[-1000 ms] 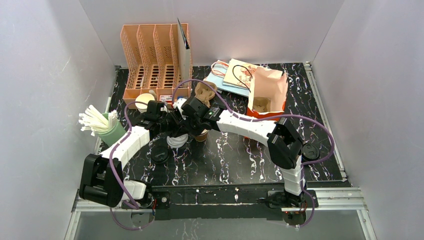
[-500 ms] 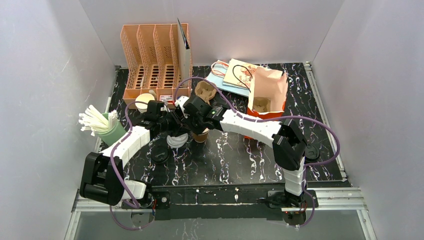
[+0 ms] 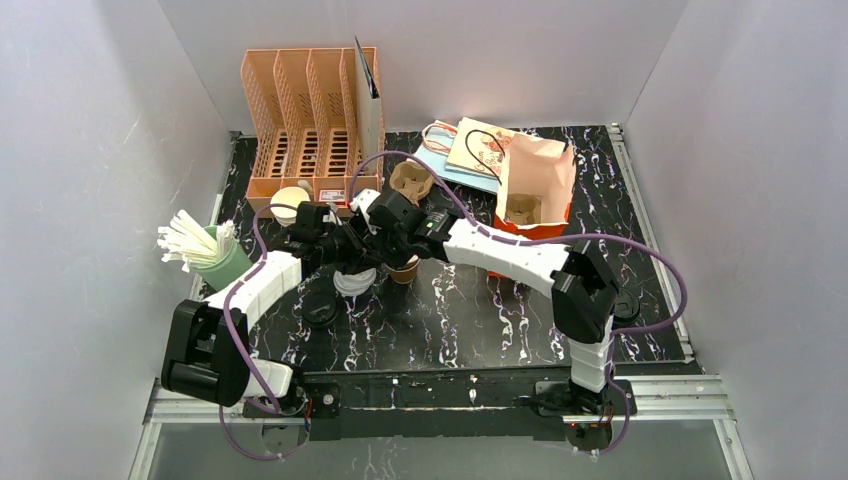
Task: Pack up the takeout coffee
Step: Pick up the coffee cup, then place the coffee cup at the center of the board, then close the cup lid on the coffee cup.
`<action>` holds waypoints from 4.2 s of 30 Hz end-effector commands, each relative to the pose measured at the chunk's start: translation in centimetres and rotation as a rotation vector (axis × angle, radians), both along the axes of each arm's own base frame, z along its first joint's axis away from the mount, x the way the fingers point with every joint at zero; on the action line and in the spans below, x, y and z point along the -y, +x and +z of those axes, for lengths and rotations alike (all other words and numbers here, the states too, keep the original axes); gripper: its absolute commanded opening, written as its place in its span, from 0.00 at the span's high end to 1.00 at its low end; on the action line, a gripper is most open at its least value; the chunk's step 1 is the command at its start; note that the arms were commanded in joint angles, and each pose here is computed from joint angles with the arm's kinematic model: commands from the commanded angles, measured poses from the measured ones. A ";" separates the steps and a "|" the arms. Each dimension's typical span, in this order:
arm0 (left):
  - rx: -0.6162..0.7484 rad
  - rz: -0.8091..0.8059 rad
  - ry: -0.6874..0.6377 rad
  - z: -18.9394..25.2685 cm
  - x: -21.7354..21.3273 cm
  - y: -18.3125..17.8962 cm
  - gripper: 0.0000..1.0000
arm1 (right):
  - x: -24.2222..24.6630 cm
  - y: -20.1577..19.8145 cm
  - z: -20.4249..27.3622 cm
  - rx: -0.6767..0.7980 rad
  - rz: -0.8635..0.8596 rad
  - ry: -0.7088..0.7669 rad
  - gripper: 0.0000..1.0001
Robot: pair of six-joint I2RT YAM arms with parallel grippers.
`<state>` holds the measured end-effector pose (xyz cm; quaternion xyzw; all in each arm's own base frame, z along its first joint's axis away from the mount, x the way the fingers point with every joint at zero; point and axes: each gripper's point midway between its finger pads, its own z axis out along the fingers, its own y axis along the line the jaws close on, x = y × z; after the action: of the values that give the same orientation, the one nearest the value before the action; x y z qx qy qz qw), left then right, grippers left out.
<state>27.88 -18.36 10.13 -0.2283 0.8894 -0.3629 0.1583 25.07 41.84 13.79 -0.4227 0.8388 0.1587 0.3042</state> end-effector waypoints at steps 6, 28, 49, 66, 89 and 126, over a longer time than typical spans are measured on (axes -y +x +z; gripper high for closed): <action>-0.046 -0.009 0.042 -0.6 -0.7 -0.8 0.86 | 2.5 1.1 12.7 0.206 -0.070 0.125 0.99; -0.018 0.009 0.055 -0.4 3.1 1.3 0.76 | 10.3 -5.0 7.6 0.012 -0.145 0.031 0.99; 0.082 -0.031 0.201 4.5 2.6 1.3 0.44 | 6.8 -6.0 3.7 0.054 -0.063 0.080 0.99; -0.042 0.026 0.744 6.6 -10.0 -6.5 0.02 | 3.6 -7.7 -1.1 0.127 -0.008 -0.005 0.99; 0.006 -0.144 0.640 2.5 -7.1 -6.0 0.02 | 6.0 -6.6 7.4 0.234 -0.116 0.051 0.02; 0.097 -0.395 0.837 -4.2 -6.0 1.9 0.02 | 10.9 -0.1 14.3 0.160 -0.175 0.263 0.02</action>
<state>28.92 -12.88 6.53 0.0423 0.9790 -0.0286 0.1974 25.03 30.66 24.60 -0.3138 0.8402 0.1798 0.4042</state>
